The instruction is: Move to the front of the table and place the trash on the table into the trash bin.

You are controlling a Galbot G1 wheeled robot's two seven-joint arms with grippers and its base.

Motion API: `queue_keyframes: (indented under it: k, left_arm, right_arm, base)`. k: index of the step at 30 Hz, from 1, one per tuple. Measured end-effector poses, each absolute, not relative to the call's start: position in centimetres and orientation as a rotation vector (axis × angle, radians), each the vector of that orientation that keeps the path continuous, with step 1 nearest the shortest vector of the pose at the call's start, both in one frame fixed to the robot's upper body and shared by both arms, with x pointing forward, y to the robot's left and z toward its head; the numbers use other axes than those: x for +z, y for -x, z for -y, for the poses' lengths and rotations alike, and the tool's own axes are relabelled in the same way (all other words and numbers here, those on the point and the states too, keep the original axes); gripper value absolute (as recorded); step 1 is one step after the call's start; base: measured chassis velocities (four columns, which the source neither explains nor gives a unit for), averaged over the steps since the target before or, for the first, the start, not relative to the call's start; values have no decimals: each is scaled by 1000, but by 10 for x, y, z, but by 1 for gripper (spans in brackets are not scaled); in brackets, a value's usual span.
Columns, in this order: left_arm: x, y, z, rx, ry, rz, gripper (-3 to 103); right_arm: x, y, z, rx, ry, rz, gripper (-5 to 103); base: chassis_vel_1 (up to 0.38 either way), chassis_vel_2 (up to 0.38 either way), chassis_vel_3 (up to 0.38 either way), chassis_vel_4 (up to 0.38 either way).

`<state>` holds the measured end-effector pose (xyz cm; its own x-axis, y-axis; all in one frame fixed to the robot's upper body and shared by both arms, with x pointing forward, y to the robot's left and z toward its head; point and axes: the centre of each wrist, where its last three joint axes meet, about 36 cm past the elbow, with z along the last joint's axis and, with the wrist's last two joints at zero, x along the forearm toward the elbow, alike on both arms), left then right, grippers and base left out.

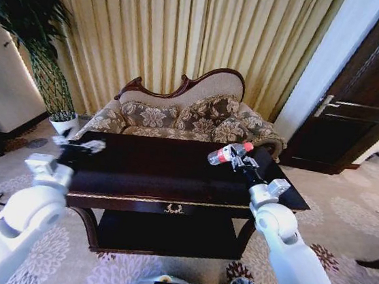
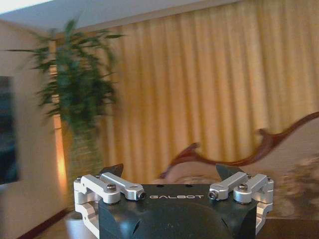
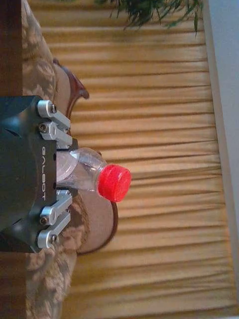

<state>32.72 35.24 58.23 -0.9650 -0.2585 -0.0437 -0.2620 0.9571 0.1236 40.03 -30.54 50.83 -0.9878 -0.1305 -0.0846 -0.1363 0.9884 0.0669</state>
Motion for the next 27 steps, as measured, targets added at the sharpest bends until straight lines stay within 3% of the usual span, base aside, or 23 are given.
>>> queue_keyframes:
  k: [10,18,27]
  left_arm:
    - [582,-310,-381,231,575,-3074,100]
    - [576,-324,-424,200,330,-3010,100]
    - [564,-322,-437,168,315,-3068,100]
  right_arm:
    - [514,-400,334,3,74,-3040,31]
    - [505,-402,342,-12,44,-3052,31]
    - [509,-399,353,-60,63,-3064,31]
  base:
    - [0,0,0,0]
    - [0,0,0,0]
    - [0,0,0,0]
